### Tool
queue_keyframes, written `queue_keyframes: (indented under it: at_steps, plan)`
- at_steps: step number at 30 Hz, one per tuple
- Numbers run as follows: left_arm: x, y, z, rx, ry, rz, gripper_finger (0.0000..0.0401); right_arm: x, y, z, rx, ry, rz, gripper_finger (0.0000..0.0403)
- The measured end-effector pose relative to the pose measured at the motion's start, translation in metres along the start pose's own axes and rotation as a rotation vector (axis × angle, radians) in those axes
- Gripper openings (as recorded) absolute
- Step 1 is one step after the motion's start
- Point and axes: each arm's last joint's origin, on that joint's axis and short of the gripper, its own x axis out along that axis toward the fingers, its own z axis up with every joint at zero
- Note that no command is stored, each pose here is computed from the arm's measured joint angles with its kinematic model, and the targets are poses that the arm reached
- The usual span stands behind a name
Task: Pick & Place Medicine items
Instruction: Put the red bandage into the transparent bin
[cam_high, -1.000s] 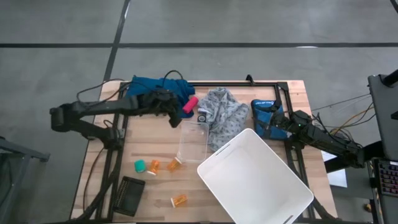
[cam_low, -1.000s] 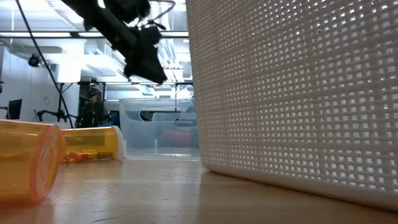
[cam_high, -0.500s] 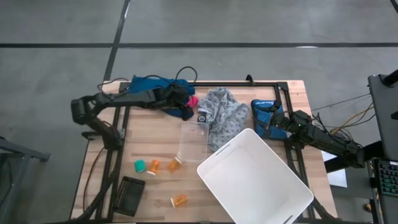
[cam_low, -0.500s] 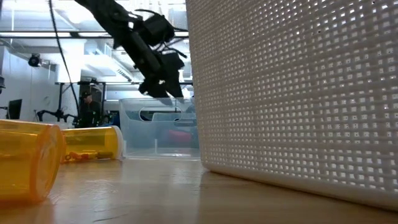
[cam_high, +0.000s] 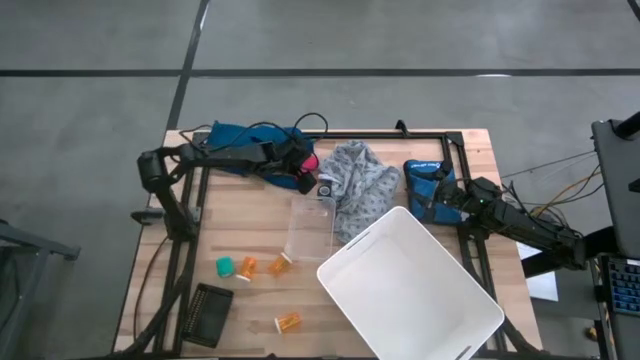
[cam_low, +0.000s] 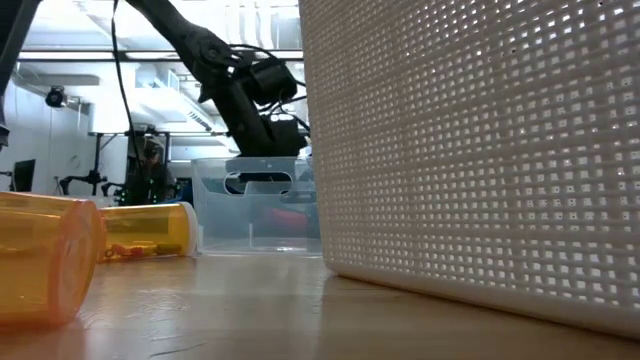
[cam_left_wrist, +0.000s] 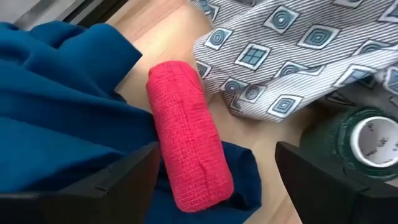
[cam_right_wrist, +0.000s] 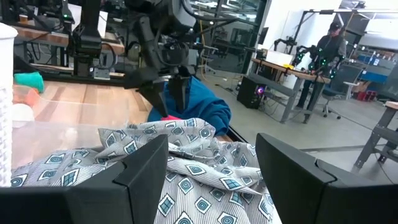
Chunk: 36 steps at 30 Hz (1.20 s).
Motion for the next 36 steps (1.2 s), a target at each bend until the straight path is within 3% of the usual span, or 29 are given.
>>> queue_keyframes:
  at_steps: [36]
  plan:
    - [0.034,0.004,-0.015,-0.055,0.052,0.048,0.0318,0.0,0.0,0.0,0.0,0.001,-0.001,0.024]
